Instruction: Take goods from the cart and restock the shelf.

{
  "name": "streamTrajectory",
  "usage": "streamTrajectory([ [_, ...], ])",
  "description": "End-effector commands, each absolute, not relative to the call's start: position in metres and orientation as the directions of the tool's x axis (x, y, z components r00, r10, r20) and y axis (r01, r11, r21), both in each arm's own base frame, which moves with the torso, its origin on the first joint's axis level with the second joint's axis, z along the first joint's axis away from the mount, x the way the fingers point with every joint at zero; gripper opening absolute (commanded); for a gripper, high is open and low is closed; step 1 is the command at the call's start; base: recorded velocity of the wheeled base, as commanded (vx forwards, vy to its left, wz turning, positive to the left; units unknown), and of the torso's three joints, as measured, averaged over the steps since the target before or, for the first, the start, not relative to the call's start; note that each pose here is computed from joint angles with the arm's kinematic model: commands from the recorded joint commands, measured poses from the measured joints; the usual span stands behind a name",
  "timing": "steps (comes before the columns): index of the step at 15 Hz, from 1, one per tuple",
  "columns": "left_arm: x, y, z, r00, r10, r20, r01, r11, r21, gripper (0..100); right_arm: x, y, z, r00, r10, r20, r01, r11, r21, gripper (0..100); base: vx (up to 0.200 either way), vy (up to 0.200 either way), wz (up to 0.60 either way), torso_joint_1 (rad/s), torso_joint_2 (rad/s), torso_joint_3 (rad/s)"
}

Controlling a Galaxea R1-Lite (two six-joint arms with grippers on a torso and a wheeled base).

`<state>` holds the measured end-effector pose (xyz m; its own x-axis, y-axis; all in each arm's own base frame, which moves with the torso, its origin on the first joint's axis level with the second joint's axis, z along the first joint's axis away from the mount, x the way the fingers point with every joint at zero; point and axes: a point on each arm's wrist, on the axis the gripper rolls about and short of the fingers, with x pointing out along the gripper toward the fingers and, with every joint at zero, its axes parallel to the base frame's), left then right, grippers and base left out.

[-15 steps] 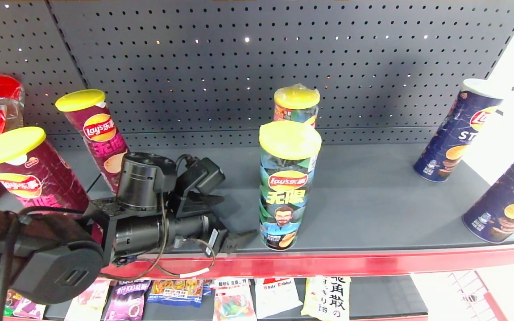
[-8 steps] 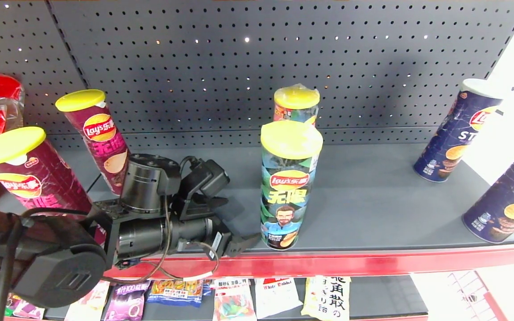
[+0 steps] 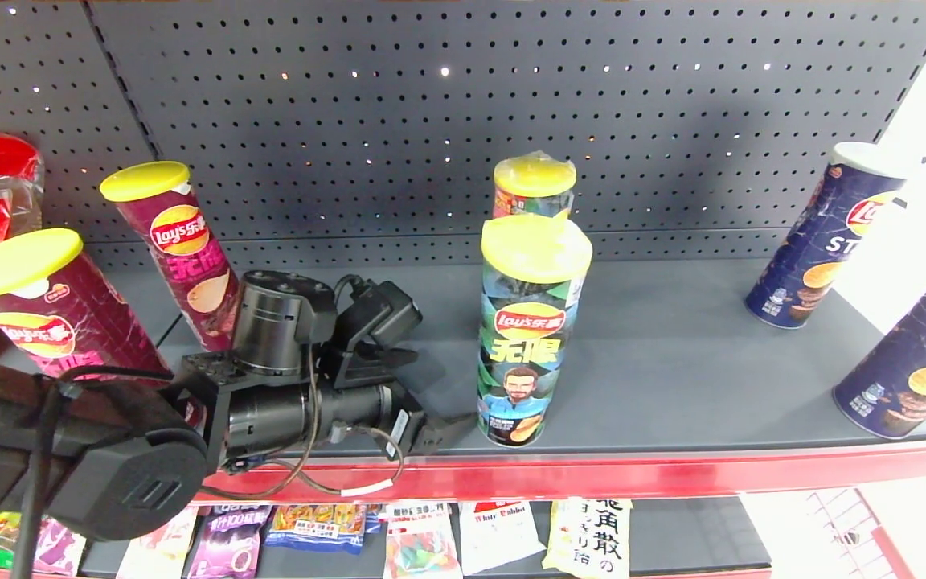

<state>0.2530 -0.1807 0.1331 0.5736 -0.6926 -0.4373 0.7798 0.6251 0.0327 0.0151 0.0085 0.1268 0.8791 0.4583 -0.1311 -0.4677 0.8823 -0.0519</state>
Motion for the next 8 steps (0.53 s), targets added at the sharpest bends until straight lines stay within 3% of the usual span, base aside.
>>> streamTrajectory([
  [1, 0.2538, -0.1814, 0.1324, 0.573, -0.693, -0.438, 0.781, 0.624, 0.033, 100, 0.0152, 0.0086, 0.1267, 0.879, 0.459, -0.132, -0.468, 0.882, -0.052, 100, 0.0, 0.0, 0.0, 0.0, 0.0, 0.0],
  [8, 0.254, -0.188, 0.1332, 0.563, -0.704, -0.433, 0.791, 0.611, 0.035, 100, 0.015, 0.0085, 0.1267, 0.879, 0.459, -0.131, -0.468, 0.882, -0.052, 100, 0.0, 0.0, 0.0, 0.0, 0.0, 0.0],
])
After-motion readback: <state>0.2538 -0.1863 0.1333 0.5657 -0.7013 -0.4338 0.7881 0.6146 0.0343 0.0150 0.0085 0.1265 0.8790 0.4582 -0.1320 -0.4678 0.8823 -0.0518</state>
